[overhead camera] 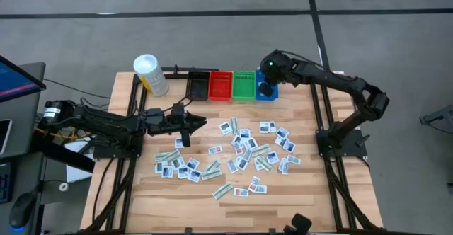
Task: Pick & Place First Aid Supplies
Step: Put the bandage pack into the blue bin
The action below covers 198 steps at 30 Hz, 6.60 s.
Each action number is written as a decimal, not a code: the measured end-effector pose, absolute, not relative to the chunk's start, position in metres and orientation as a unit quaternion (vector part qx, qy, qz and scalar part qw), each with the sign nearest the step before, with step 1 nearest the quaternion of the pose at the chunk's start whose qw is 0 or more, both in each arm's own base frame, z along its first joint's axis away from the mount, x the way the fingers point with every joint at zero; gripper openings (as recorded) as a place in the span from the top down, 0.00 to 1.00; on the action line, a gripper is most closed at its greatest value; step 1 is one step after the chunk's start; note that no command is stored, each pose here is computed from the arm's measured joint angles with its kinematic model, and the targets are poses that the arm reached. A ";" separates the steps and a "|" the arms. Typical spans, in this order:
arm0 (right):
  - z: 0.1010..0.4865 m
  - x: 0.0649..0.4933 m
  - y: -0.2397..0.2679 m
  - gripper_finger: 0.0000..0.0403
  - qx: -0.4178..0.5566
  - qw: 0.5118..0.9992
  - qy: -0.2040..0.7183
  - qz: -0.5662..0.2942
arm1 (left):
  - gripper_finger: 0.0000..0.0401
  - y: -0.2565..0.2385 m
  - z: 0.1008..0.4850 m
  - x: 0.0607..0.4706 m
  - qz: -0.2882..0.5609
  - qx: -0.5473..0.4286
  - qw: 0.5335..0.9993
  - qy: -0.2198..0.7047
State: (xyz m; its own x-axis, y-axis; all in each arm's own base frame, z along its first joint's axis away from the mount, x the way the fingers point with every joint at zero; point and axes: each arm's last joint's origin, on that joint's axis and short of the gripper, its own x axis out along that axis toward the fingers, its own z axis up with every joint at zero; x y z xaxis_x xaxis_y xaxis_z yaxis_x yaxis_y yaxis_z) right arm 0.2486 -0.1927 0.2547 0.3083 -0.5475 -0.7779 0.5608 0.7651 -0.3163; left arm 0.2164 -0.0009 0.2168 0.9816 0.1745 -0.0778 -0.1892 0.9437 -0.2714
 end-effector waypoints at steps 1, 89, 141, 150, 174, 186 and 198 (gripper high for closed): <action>0.252 0.248 -0.195 0.82 0.016 0.806 0.481 -0.344 | 0.81 -0.001 0.217 0.216 0.094 -0.140 0.985 0.026; 0.227 0.328 -0.097 0.57 -0.093 0.893 0.440 -0.025 | 0.81 -0.001 0.216 0.216 0.097 -0.140 0.985 0.030; 0.133 0.364 -0.043 0.70 -0.164 0.823 0.530 0.123 | 0.81 -0.001 0.216 0.216 0.095 -0.142 0.985 0.031; 0.146 0.369 -0.042 0.70 -0.164 0.815 0.541 0.129 | 0.81 -0.001 0.216 0.216 0.095 -0.142 0.985 0.031; 0.143 0.381 -0.058 0.70 -0.167 0.822 0.527 0.135 | 0.81 -0.001 0.216 0.216 0.095 -0.141 0.985 0.031; 0.132 0.381 -0.058 0.70 -0.150 0.814 0.546 0.132 | 0.81 -0.001 0.216 0.216 0.095 -0.141 0.985 0.031; 0.131 0.380 -0.058 0.83 -0.150 0.813 0.547 0.132 | 0.81 -0.001 0.216 0.216 0.095 -0.141 0.985 0.031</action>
State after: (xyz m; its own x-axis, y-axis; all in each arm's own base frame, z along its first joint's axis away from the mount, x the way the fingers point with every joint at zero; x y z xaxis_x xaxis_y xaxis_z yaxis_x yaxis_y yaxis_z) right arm 0.3802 -0.0576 0.1311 0.3662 0.0508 -0.9291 -0.3795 0.9198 -0.0993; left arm 0.2163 -0.0011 0.2158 0.9799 0.1787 -0.0884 -0.1964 0.9419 -0.2724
